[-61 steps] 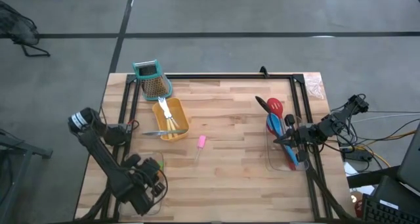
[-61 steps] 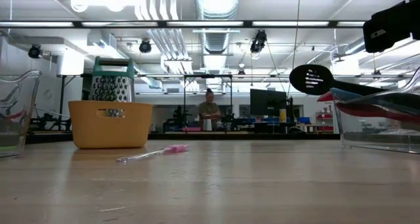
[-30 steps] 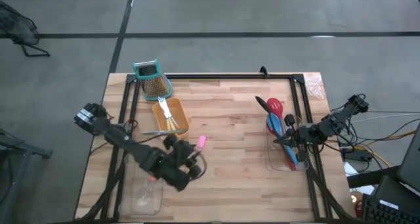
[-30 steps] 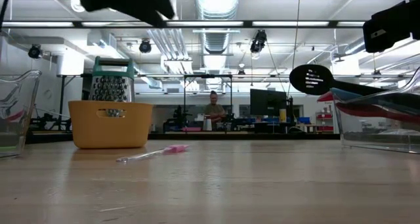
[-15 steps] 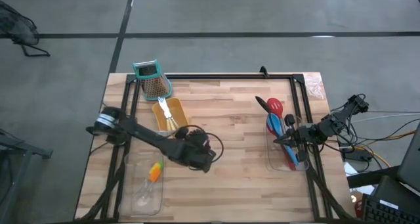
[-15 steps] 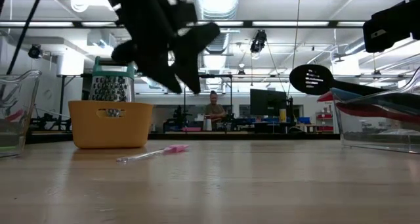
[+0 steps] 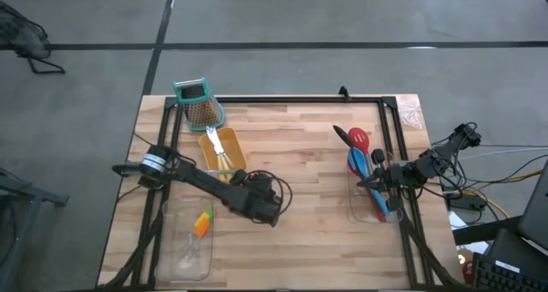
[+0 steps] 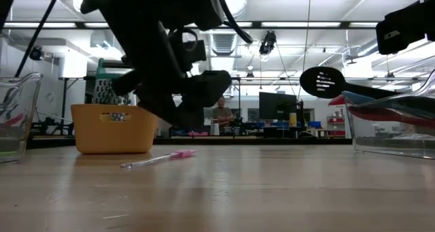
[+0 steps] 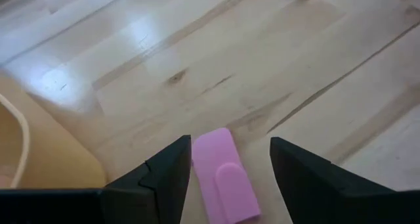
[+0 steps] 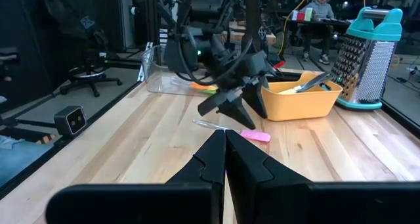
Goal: Pick & Place Kitchen Items
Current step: Put the pink spatula into the left transparent bin
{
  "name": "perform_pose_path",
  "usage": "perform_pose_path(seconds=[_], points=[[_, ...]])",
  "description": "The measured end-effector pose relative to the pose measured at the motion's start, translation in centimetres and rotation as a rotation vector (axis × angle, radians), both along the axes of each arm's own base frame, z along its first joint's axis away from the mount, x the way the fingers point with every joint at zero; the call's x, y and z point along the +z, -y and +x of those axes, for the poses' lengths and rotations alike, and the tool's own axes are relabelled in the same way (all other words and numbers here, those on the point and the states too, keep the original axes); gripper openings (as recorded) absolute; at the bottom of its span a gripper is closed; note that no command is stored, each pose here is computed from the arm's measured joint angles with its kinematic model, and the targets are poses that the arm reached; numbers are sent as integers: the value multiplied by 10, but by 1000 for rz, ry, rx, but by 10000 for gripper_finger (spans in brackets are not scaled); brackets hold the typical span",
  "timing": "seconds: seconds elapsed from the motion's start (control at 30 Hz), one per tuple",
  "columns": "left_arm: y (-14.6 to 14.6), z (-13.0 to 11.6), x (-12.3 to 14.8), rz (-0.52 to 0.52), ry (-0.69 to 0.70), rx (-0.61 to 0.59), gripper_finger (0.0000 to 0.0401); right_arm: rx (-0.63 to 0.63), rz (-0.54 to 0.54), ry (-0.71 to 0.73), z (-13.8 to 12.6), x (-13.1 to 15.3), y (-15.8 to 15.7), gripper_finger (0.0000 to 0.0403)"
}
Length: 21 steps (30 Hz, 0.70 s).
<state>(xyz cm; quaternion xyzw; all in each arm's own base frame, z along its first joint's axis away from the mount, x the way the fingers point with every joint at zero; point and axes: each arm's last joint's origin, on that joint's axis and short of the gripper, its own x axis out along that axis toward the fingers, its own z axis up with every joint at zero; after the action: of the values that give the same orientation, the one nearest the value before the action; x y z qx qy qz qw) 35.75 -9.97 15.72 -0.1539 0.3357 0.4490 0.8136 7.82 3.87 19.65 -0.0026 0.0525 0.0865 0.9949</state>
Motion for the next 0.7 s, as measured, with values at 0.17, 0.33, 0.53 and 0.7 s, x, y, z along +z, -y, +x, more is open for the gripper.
perform_pose_path(seconds=[0.17,0.33,0.53,0.7], points=[[-4,2,-4,-43,-12,14,214,0,0,0,0,0,0,8],[-11,4,-5,-105,-18,39,214,0,-1,0,0,0,0,8],[-18,4,-7,-124,-27,55,214,0,-1,0,0,0,0,8],[-24,0,-14,-143,-48,77,214,0,0,0,0,0,0,8]])
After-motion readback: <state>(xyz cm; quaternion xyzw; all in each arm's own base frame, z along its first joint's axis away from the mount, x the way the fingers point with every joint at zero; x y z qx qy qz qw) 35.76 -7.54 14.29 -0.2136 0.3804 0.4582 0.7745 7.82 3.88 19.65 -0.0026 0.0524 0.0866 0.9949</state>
